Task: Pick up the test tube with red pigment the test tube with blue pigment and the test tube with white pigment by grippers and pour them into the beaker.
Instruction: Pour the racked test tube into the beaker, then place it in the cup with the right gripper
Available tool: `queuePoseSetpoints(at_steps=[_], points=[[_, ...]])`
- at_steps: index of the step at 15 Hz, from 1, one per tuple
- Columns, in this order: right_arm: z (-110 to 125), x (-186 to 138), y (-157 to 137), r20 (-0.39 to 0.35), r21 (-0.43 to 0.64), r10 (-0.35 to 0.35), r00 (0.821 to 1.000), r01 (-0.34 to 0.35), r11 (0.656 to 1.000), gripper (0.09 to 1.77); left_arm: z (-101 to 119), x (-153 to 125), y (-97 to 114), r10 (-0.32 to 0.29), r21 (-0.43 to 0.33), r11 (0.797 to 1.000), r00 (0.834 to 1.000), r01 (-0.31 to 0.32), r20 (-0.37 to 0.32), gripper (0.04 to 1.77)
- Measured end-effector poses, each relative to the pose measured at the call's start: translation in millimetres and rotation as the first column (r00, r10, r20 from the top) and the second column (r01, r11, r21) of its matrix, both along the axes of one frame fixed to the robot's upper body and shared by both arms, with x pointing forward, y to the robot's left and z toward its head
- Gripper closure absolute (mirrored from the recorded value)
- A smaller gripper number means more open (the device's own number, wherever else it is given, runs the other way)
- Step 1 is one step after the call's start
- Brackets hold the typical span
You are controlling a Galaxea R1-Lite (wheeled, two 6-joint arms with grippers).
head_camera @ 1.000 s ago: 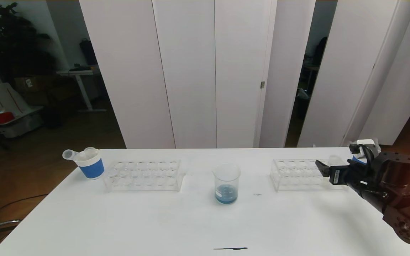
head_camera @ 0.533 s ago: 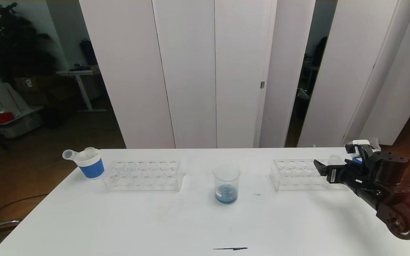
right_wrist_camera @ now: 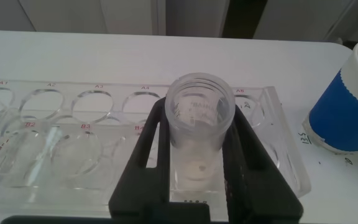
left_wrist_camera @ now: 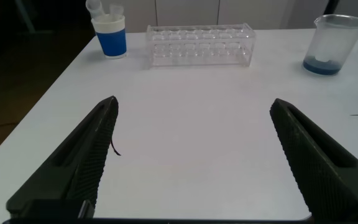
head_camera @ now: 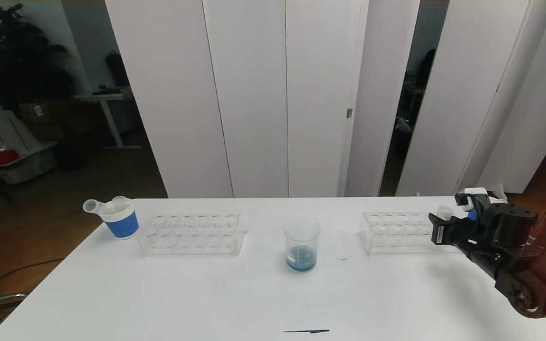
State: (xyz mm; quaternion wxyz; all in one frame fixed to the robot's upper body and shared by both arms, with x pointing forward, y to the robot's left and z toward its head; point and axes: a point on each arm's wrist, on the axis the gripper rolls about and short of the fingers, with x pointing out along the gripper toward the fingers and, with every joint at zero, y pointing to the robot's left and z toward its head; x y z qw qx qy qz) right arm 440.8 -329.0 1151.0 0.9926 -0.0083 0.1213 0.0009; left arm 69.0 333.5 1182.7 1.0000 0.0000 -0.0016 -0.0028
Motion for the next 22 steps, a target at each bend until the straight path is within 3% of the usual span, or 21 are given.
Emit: queuePoseSetpoints(at_steps=[1, 3, 13, 22], points=[[-0.4, 0.3, 0.7, -0.001, 0.002, 0.004, 1.0, -0.004, 1.0, 1.16, 0.1, 0.0, 0.0, -0.001, 0.0, 1.0, 1.0, 0.001, 0.001, 0.06], [-1.4, 0.7, 0.4, -0.002, 0.003, 0.004, 1.0, -0.004, 1.0, 1.27, 0.0, 0.0, 0.0, 0.0, 0.0, 1.0, 1.0, 0.0, 0.0, 0.06], [1.3, 0.3, -0.1, 0.004, 0.01, 0.006, 1.0, -0.006, 1.0, 1.27, 0.0, 0.0, 0.0, 0.0, 0.0, 1.0, 1.0, 0.0, 0.0, 0.06], [59.2, 2.8, 0.9, 0.179, 0.011, 0.015, 0.984, -0.017, 1.0, 1.27, 0.1, 0.0, 0.0, 0.0, 0.0, 1.0, 1.0, 0.0, 0.001, 0.06]])
